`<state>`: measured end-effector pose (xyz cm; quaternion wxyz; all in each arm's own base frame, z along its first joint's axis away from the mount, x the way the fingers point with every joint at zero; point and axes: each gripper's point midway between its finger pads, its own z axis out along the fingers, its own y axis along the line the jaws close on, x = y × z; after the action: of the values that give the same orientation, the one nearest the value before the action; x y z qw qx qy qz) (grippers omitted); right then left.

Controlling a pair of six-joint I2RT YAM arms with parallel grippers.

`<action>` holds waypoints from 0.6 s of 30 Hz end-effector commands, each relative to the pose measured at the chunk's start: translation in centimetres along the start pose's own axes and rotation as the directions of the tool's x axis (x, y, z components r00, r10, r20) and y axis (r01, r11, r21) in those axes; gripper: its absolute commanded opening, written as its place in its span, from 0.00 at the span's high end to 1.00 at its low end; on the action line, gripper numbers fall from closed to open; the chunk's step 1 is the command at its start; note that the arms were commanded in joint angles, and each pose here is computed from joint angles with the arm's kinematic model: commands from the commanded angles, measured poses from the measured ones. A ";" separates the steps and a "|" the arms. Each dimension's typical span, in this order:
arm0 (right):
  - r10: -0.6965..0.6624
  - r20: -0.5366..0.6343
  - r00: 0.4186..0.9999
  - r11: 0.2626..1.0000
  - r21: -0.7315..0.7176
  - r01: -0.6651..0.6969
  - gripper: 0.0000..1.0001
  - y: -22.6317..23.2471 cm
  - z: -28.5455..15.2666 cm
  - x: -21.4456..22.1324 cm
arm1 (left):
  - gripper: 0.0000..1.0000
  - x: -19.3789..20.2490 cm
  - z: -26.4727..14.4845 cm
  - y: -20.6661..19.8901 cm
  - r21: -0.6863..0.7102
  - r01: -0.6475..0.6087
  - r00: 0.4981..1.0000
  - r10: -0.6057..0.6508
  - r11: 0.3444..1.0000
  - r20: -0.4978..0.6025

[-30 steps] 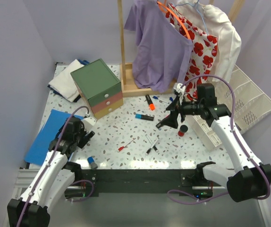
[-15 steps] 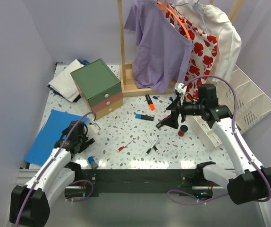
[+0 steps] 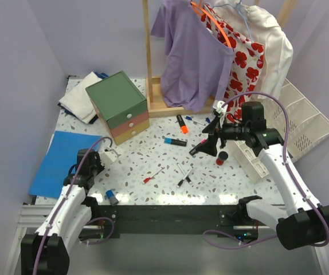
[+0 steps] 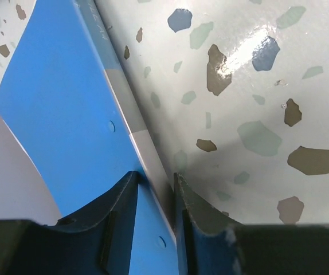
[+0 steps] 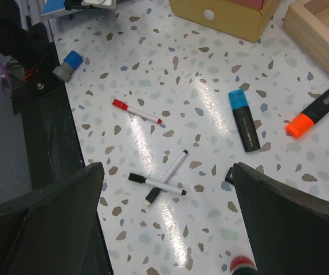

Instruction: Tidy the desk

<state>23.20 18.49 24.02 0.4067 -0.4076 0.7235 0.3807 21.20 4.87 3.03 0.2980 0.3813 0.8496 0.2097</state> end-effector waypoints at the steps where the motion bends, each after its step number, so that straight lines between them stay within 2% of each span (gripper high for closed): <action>1: -0.039 0.038 0.999 0.999 0.001 0.039 0.01 0.3 -0.4 -1.4 | 1.00 0.5 -0.5 0.9 -0.034 -0.043 0.999 0.042 0.999 -0.011; 6: -0.036 0.035 0.999 0.999 0.000 0.036 0.01 0.2 -0.3 -1.2 | 1.00 -1.4 -2.9 3.2 -0.091 -0.005 0.998 0.010 0.996 0.054; 11: -0.038 0.029 0.999 0.999 -0.004 0.038 0.01 0.2 -0.2 -1.0 | 1.00 -2.4 -6.0 6.9 -0.222 0.053 0.996 -0.036 0.974 0.078; 18: -0.057 0.027 0.998 0.998 -0.025 0.057 0.01 0.4 -0.1 -0.7 | 1.00 -5.1 -9.8 10.8 -0.328 0.175 0.971 -0.107 0.929 0.216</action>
<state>23.23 18.48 24.01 0.4081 -0.4100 0.7222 0.3792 22.23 5.90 13.46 0.3987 0.3285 0.8111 0.2742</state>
